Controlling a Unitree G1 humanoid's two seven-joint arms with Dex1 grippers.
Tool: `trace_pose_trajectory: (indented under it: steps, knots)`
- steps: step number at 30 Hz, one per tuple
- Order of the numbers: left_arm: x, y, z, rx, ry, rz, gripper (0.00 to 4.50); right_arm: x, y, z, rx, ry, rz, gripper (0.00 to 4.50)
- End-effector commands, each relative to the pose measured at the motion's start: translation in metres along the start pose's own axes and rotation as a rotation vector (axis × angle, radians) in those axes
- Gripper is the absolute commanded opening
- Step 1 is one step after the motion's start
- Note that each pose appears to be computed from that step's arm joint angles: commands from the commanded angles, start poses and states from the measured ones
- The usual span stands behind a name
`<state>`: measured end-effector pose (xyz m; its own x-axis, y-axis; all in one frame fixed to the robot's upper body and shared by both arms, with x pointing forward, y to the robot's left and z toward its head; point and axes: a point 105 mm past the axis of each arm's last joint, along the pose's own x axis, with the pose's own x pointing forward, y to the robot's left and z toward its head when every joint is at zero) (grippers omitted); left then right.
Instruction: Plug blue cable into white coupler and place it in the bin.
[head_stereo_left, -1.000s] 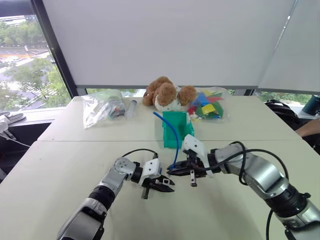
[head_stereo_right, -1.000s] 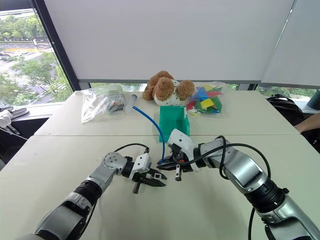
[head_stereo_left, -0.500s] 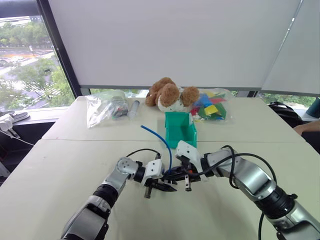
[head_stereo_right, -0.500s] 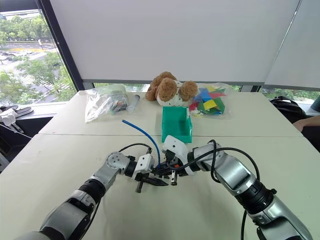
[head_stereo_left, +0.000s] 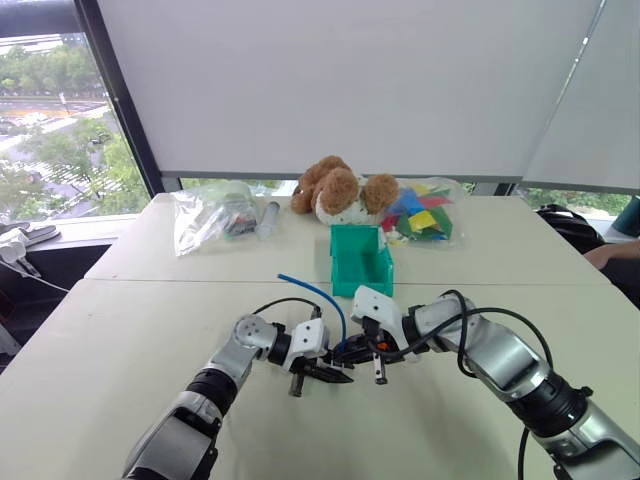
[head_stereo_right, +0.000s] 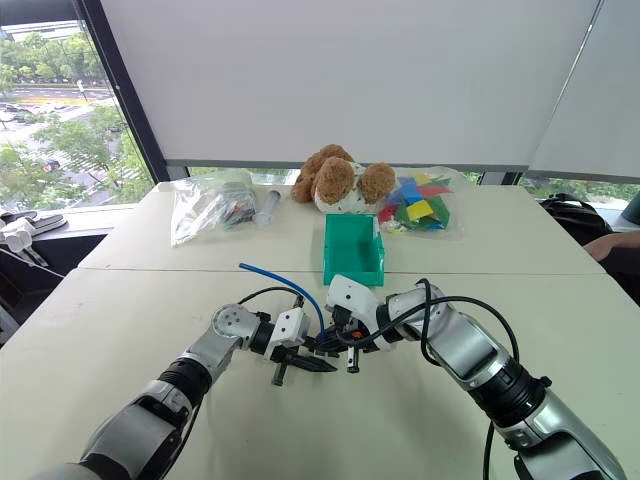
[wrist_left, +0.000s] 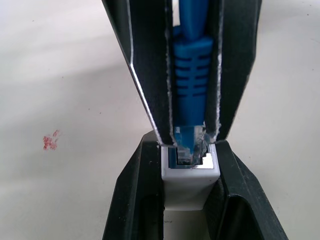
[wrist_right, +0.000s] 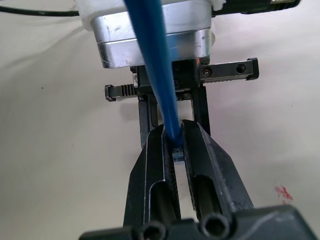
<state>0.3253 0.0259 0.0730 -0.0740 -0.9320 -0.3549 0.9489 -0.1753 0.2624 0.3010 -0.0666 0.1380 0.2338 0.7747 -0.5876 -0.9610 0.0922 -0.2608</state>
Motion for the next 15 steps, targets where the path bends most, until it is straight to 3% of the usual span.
trace_pose_trajectory:
  steps: [1, 8, 15]
  knots:
    - [0.002, -0.002, -0.009, -0.022, 0.035, 0.010, 0.42, 0.003, -0.001, 0.000, -0.030, 0.022, 0.008, 0.00]
    - [0.002, -0.002, -0.008, -0.023, 0.033, 0.014, 0.42, 0.026, 0.008, -0.013, -0.001, 0.057, 0.083, 0.00]
    - [0.001, -0.003, -0.009, -0.026, 0.029, 0.020, 0.42, 0.042, 0.018, -0.044, 0.036, 0.137, 0.145, 0.00]
